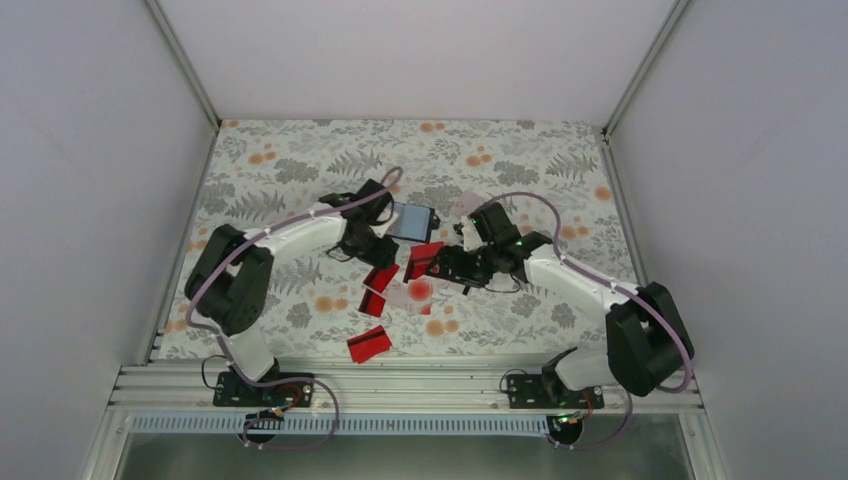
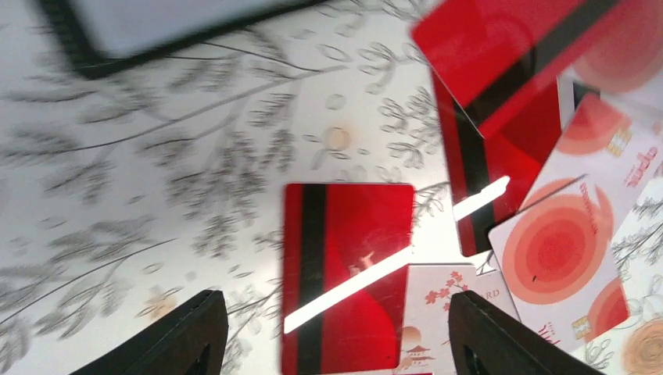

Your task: Put the credit cards into the card holder

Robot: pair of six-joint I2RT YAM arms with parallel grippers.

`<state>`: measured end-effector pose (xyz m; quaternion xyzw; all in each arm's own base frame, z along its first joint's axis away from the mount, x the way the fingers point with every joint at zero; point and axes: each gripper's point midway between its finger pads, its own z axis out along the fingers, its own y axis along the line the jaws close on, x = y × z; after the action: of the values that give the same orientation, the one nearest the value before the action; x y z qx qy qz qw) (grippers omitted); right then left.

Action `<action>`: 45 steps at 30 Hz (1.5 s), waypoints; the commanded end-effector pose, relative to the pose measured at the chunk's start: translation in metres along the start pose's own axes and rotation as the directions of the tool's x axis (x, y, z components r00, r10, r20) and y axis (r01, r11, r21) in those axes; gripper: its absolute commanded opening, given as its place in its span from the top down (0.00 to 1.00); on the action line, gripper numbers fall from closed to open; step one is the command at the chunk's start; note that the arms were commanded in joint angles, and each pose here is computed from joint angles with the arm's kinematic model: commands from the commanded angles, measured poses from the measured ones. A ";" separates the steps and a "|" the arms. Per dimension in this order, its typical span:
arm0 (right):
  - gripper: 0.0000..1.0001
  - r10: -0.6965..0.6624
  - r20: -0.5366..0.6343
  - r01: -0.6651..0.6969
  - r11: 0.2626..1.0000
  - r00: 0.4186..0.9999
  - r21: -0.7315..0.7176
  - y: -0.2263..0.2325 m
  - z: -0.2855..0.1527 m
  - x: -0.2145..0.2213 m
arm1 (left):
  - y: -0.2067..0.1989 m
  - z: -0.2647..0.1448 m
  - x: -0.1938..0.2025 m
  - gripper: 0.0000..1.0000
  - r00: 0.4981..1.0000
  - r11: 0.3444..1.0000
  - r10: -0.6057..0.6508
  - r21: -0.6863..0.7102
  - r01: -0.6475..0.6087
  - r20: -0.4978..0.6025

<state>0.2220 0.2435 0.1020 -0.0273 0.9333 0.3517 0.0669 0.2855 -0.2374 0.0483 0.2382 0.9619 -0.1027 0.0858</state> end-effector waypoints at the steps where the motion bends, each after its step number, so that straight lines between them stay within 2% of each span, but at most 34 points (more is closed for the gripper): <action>1: 0.24 -0.031 0.024 0.033 0.996 0.999 -0.085 0.033 0.011 -0.024 | 0.022 -0.021 -0.002 0.32 0.991 0.991 -0.123 0.062 0.120 0.053; 7: 0.25 0.005 -0.007 -0.006 0.987 1.000 -0.163 0.066 0.044 -0.040 | 0.050 -0.008 0.018 0.53 0.978 0.977 -0.208 0.039 0.208 0.010; 11: 0.25 0.067 -0.022 -0.070 0.986 0.997 -0.152 0.070 0.070 -0.043 | 0.061 0.002 0.028 0.62 0.972 0.972 -0.234 0.003 0.234 -0.021; 15: 0.25 0.118 -0.034 -0.121 0.985 0.992 -0.124 0.069 0.090 -0.045 | 0.063 0.010 0.039 0.67 0.969 0.970 -0.244 -0.005 0.244 -0.047; 25: 0.25 0.256 -0.039 -0.256 0.967 0.966 0.003 0.041 0.122 -0.042 | 0.060 0.027 0.054 0.69 0.966 0.970 -0.240 0.022 0.243 -0.093; 36: 0.26 0.309 -0.088 -0.303 0.950 0.947 0.072 0.035 0.153 -0.037 | 0.044 0.035 0.056 0.70 0.966 0.963 -0.232 0.115 0.245 -0.118; 40: 0.27 0.302 -0.120 -0.300 0.953 0.946 0.037 0.038 0.159 -0.034 | 0.037 0.042 0.062 0.71 0.963 0.955 -0.230 0.160 0.251 -0.141; 45: 0.28 0.188 -0.169 -0.208 0.972 0.968 -0.110 0.065 0.160 -0.034 | 0.030 0.047 0.069 0.71 0.959 0.943 -0.236 0.201 0.265 -0.157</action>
<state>0.2799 0.3831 0.0390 0.0775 0.9207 0.3819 -0.0232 0.2790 -0.1876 0.0163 0.1233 0.9741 -0.1838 0.0458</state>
